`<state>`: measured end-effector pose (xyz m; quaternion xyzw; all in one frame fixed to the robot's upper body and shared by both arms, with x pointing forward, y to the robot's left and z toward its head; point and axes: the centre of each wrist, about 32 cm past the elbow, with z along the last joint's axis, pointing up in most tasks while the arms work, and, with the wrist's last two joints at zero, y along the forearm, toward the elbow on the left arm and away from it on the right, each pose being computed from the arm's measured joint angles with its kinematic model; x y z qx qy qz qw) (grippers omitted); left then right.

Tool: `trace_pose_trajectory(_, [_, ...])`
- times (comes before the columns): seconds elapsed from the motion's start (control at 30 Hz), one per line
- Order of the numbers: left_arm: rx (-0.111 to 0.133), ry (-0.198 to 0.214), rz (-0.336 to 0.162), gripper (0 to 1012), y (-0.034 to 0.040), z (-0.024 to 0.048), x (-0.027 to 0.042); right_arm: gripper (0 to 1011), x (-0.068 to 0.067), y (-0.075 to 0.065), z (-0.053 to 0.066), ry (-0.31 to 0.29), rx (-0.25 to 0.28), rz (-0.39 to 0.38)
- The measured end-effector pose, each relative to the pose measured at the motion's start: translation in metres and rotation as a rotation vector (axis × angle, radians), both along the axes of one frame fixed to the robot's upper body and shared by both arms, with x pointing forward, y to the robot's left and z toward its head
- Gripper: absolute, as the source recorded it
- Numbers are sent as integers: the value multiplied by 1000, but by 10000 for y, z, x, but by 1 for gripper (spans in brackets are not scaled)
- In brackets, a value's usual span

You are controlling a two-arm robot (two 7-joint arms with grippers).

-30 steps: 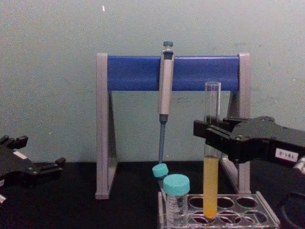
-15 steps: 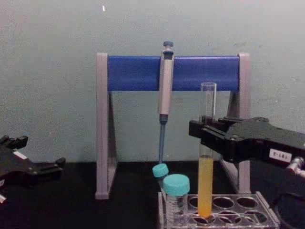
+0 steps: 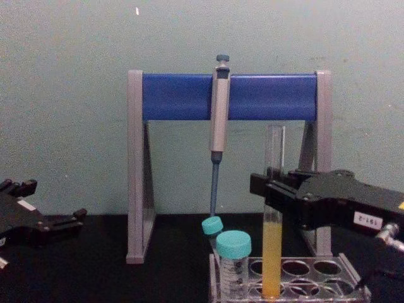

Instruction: Pick up the test tube from the test tube rack, shake it, then place it back into the test tube rack.

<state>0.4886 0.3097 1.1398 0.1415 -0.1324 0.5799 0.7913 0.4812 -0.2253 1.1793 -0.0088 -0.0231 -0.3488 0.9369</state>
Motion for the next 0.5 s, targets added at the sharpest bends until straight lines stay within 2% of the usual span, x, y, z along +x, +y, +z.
trace_pose_trajectory(0.5, [0, 0, 0, 1001, 0, 0, 0, 238, -8, 29, -131, 35, -2, -7])
